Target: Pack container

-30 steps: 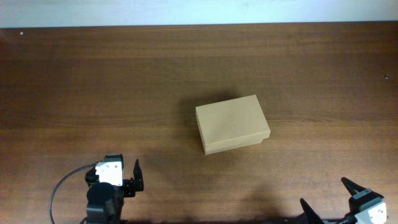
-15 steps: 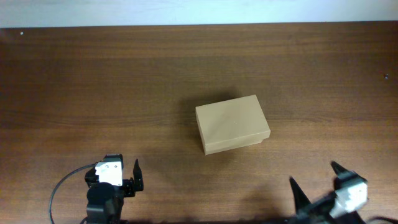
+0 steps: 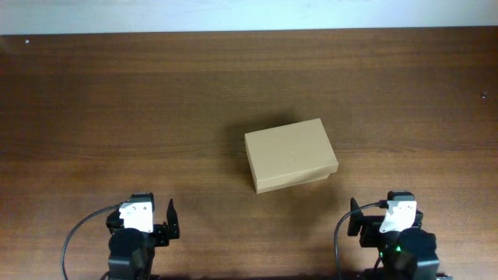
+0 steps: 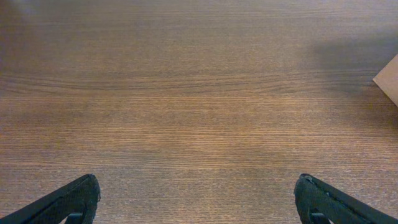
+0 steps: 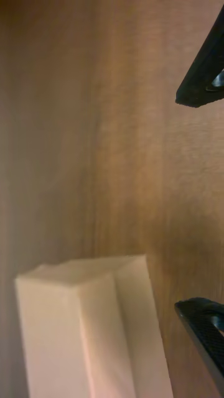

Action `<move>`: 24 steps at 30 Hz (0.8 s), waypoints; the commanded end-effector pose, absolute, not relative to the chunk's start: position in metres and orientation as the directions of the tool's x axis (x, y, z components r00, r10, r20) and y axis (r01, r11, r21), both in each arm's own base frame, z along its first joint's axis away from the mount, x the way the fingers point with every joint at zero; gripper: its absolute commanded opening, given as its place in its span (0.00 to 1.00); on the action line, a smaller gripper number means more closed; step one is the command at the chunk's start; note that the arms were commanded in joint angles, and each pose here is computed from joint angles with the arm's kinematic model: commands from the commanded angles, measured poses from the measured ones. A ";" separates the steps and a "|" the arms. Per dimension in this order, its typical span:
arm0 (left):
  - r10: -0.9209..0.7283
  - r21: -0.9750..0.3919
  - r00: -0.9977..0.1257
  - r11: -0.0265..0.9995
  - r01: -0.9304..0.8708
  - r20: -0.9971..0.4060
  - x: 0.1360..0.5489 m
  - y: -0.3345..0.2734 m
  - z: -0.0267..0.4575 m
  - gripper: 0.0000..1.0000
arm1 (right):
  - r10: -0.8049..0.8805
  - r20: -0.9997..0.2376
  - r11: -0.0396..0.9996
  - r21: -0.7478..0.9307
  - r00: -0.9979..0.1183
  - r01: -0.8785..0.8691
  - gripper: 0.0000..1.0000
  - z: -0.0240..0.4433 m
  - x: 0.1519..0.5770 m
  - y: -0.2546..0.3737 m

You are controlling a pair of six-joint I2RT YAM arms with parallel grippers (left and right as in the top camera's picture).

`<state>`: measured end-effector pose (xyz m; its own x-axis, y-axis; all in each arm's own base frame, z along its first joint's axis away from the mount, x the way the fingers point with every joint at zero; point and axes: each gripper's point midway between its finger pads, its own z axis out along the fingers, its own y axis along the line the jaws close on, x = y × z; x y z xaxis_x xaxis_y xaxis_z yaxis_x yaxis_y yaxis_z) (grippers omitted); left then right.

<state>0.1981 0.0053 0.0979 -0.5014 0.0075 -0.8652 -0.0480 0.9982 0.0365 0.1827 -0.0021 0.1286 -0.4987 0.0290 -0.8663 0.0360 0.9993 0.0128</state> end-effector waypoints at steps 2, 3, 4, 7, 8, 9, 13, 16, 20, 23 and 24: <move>0.027 0.060 -0.498 0.997 -0.052 -0.867 0.198 0.008 0.097 1.00 | 0.121 -0.844 0.992 0.086 -0.522 0.089 0.99 0.109 0.184 -0.005; 0.027 0.060 -0.498 0.997 -0.052 -0.867 0.198 0.008 0.097 1.00 | 0.127 -0.838 0.991 0.090 -0.531 0.096 0.99 0.105 0.183 -0.006; 0.027 0.060 -0.498 0.997 -0.052 -0.867 0.198 0.008 0.097 1.00 | 0.136 -0.831 0.990 0.095 -0.539 0.104 0.99 0.100 0.183 -0.006; 0.027 0.060 -0.498 0.997 -0.052 -0.867 0.198 0.008 0.097 1.00 | 0.153 -0.812 0.988 0.105 -0.563 0.117 0.99 0.086 0.183 -0.006; 0.027 0.060 -0.498 0.997 -0.052 -0.867 0.198 0.008 0.097 1.00 | 0.170 -0.805 0.985 0.117 -0.568 0.128 0.99 0.082 0.182 -0.007; 0.027 0.060 -0.498 0.997 -0.052 -0.867 0.198 0.008 0.097 1.00 | 0.187 -0.796 0.982 0.130 -0.576 0.140 0.99 0.077 0.182 -0.007; 0.027 0.060 -0.498 0.997 -0.052 -0.867 0.198 0.008 0.097 1.00 | 0.207 -0.788 0.978 0.144 -0.580 0.152 0.99 0.072 0.182 -0.007; 0.027 0.060 -0.498 0.997 -0.052 -0.867 0.198 0.008 0.097 0.99 | 0.206 -0.788 0.978 0.144 -0.580 0.153 0.99 0.072 0.182 -0.007; 0.027 0.060 -0.498 0.997 -0.052 -0.867 0.198 0.008 0.097 0.99 | 0.206 -0.788 0.978 0.144 -0.580 0.153 0.99 0.072 0.182 -0.007; 0.027 0.060 -0.498 0.997 -0.052 -0.867 0.198 0.008 0.097 0.99 | 0.206 -0.788 0.978 0.144 -0.580 0.153 0.99 0.072 0.182 -0.007; 0.027 0.060 -0.498 0.997 -0.052 -0.867 0.198 0.008 0.097 0.99 | 0.207 -0.788 0.978 0.144 -0.580 0.153 0.99 0.072 0.182 -0.007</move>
